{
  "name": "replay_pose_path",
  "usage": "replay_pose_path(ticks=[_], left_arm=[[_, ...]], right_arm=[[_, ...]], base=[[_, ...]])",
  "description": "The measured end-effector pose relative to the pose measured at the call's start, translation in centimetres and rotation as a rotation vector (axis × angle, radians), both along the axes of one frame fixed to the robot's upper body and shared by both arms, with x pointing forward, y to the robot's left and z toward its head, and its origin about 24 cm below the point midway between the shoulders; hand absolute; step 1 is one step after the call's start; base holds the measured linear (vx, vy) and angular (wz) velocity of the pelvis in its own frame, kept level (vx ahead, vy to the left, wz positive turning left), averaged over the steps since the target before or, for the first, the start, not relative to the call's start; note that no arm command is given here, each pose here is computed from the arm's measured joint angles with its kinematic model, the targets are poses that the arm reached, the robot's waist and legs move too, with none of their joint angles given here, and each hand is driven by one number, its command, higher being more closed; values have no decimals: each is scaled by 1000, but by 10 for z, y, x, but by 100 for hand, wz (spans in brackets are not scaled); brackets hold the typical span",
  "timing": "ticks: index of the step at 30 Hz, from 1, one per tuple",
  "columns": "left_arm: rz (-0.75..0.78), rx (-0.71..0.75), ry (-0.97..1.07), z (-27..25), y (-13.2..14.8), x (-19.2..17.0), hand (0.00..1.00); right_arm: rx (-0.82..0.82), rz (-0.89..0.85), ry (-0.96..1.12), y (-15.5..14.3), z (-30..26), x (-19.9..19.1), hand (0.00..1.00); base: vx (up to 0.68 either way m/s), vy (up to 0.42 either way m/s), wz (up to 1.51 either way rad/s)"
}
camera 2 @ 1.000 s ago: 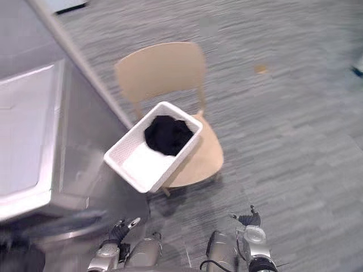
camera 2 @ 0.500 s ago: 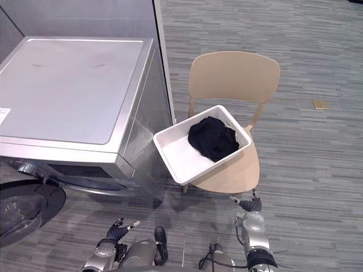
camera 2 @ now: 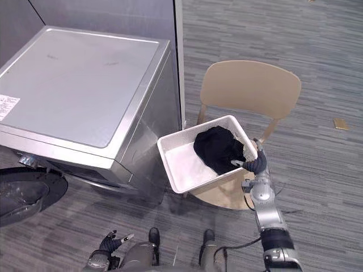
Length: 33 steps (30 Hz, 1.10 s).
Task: Pick up the laundry basket with both hands and put the clothes into the washing machine.
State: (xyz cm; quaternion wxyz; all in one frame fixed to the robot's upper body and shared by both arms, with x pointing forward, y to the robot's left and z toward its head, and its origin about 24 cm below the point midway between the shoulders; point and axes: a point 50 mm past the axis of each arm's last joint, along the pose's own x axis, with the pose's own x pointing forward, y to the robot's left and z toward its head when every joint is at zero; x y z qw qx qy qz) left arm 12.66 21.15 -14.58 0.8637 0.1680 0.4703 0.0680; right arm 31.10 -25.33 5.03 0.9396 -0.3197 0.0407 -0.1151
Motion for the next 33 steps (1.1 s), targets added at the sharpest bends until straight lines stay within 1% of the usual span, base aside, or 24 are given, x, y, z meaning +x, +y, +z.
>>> replay_pose_path(ticks=[2, 4, 6, 10, 13, 17, 18, 21, 23, 25, 26, 28, 30, 33], left_arm=[[-6, 0, -25, 3, -1, 9, 0], [-16, -1, -68, 8, -2, 22, 0], [-19, -1, -91, 11, -3, 30, 0], [-1, -1, -158, 19, -1, 44, 0], [10, -23, -195, 23, -5, 52, 0], [29, -48, -297, 39, -8, 79, 0], [31, -55, -335, 45, -11, 88, 0], [76, -114, -437, 61, -22, 109, 0], [82, -130, -464, 66, -26, 114, 0], [114, -165, -490, 69, -28, 116, 0], [151, -184, -494, 69, -27, 116, 0], [168, -194, -494, 68, -28, 116, 0], [172, -199, -491, 68, -29, 115, 0], [168, -214, -480, 66, -33, 114, 0]], right_arm=[[-75, 22, -5, -4, 20, 21, 0], [-173, 19, -19, -15, 48, 41, 0], [-211, -2, -27, -23, 64, 51, 0], [-246, -63, -48, -35, 100, 68, 0], [-231, -95, -62, -39, 115, 74, 0], [-292, -100, -138, -38, 150, 80, 0], [-315, -110, -167, -40, 161, 80, 100], [-374, -130, -217, -44, 181, 79, 100], [-379, -136, -231, -45, 184, 78, 100], [-320, -141, -264, -47, 190, 76, 100], [-285, -132, -278, -44, 192, 77, 100], [-231, -116, -290, -40, 191, 78, 100], [-192, -82, -298, -32, 188, 79, 100], [-83, 2, -247, -12, 162, 83, 100]], base=[[-30, -40, 46], [-64, 1, 29], [-78, 4, 41], [-133, 10, 25], [-124, 4, 10], [-127, -27, 18], [-89, -48, 22], [-66, -26, 23], [-22, -10, 16], [-2, -15, 7], [0, 0, 0], [0, 0, 0], [0, 0, 0], [27, -24, -2]])
